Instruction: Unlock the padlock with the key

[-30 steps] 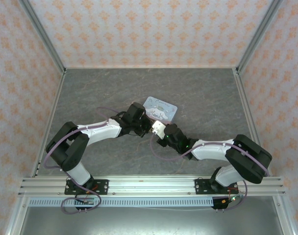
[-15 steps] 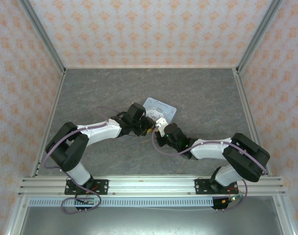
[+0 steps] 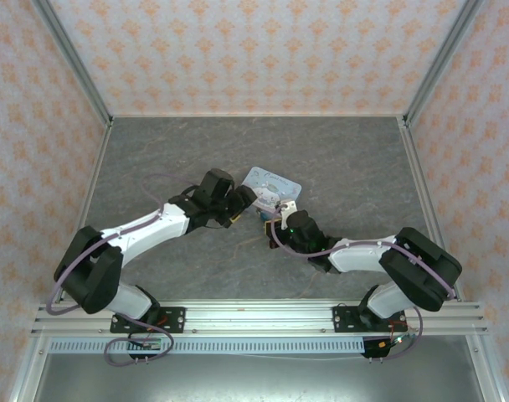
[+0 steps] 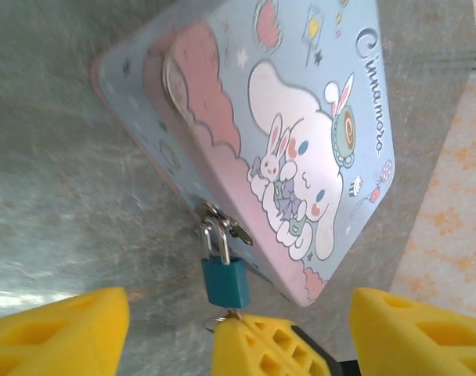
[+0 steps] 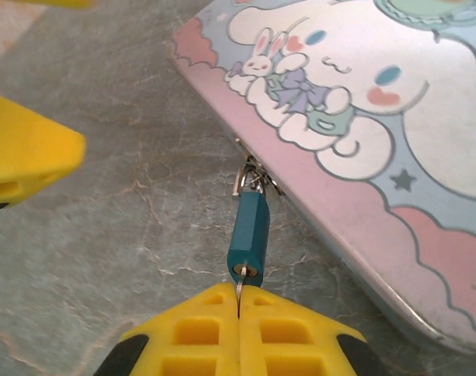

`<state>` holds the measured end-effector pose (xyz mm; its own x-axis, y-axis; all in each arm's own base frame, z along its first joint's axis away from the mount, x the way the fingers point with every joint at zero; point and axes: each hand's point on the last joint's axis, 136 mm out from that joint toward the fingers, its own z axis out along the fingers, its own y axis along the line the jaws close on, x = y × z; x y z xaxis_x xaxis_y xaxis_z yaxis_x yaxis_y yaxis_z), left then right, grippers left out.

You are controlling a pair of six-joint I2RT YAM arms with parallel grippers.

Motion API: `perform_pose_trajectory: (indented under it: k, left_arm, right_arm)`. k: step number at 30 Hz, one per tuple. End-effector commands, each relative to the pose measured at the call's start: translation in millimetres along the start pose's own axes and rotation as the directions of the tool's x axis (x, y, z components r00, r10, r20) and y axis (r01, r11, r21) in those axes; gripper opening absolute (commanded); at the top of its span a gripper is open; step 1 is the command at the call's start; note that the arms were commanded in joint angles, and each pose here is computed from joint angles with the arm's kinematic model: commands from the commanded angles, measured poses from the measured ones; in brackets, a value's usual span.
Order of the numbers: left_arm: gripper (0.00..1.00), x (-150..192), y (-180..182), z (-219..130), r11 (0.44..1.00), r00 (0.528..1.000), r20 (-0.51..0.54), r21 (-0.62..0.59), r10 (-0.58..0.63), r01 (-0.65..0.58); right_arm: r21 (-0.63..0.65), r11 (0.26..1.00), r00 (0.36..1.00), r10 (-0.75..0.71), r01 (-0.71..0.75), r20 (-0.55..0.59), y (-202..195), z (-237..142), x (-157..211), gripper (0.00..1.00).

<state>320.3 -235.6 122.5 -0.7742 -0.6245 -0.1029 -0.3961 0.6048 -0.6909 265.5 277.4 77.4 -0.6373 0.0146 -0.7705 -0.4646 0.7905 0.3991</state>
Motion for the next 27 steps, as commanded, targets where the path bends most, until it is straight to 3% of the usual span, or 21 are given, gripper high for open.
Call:
perform_pose_trajectory:
  k: [1,8,13,22,27]
  left_arm:
    - [0.8,-25,5,-17,0.995,0.992,0.096,-0.06,0.082,-0.076]
    - [0.89,-52,-8,-35,0.978,0.972,0.148,-0.127,0.184,-0.166]
    - [0.93,-64,-8,-25,0.97,0.967,0.139,-0.149,0.214,-0.193]
    - [0.95,-70,-3,7,0.948,0.96,0.06,-0.188,0.273,-0.257]
    - [0.96,-71,6,25,0.938,0.959,0.003,-0.208,0.284,-0.277]
  right_arm:
    - [-0.087,0.966,0.969,0.247,-0.245,0.013,10,-2,-9,0.0]
    - [-0.129,0.86,0.869,0.491,-0.494,-0.061,10,10,4,0.0]
    - [-0.117,0.774,0.783,0.616,-0.622,-0.086,2,21,15,0.0]
    - [-0.093,0.692,0.698,0.712,-0.716,-0.081,-11,30,21,0.01]
    - [-0.095,0.687,0.694,0.716,-0.72,-0.081,-13,31,20,0.06]
